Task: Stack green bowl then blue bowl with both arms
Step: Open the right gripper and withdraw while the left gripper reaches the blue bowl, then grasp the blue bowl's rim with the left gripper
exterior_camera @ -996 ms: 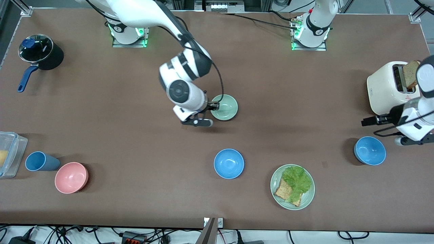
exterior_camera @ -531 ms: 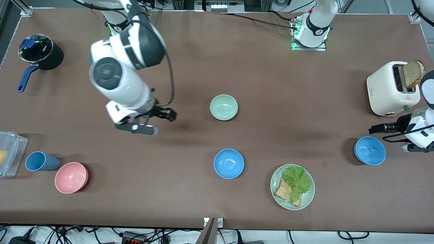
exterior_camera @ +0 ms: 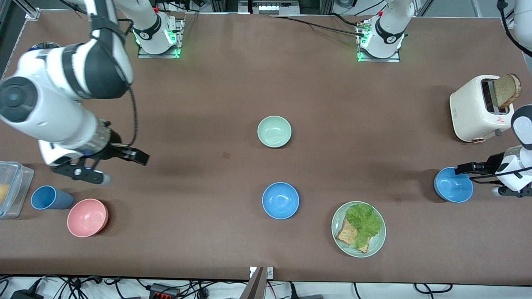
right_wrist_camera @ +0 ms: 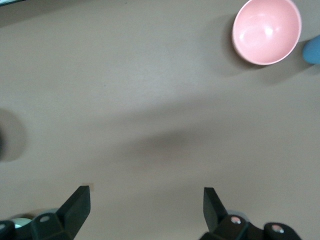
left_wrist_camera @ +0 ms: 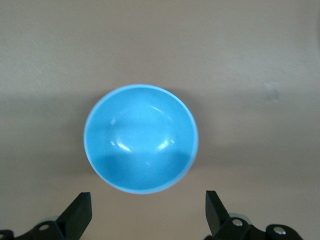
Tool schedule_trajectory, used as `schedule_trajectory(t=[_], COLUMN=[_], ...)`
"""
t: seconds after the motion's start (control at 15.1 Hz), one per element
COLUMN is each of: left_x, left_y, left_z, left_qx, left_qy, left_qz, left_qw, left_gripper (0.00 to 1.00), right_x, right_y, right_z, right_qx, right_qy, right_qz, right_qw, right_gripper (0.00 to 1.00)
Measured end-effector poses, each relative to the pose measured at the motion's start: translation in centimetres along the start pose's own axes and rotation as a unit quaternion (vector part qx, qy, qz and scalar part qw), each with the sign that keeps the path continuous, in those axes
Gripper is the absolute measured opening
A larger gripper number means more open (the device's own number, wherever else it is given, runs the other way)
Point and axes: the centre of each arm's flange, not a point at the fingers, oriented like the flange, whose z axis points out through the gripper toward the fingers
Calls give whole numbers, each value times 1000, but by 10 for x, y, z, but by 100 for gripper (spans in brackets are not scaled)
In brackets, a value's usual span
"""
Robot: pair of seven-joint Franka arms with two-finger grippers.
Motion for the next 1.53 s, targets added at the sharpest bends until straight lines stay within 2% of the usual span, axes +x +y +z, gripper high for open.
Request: schedule_trajectory(t=[0.27,0.46,0.6,0.73,1.0,1.26,1.39,1.53], left_x=[2,5,5,5,4,5,5,6], left_y=[-23,-25,-26,-27,-29,-32,-32,-33], left_z=[41,63,73,80,90,92,93,92], left_qx=[-2,-4,-5,-6,-9,-6,-5,-5], left_qy=[6,6,6,3,-1,7,8,10], left_qz=[22,37,44,47,47,45,45,47], left_qw=[1000,999,999,999,999,999,999,999], left_gripper=[100,100,100,98,95,89,80,82], right_x=[24,34,35,32,15,8,0,-13], right_y=[70,131,173,195,188,187,189,192], right_z=[-16,-40,-56,-68,-81,-81,-75,-71], right_qx=[27,56,61,52,13,10,10,10], right_qy=[2,14,23,29,13,7,0,-3], right_qz=[-2,-30,-48,-61,-83,-86,-85,-85], right_qw=[1000,998,997,996,996,996,996,996], right_gripper=[100,100,100,100,100,100,100,100])
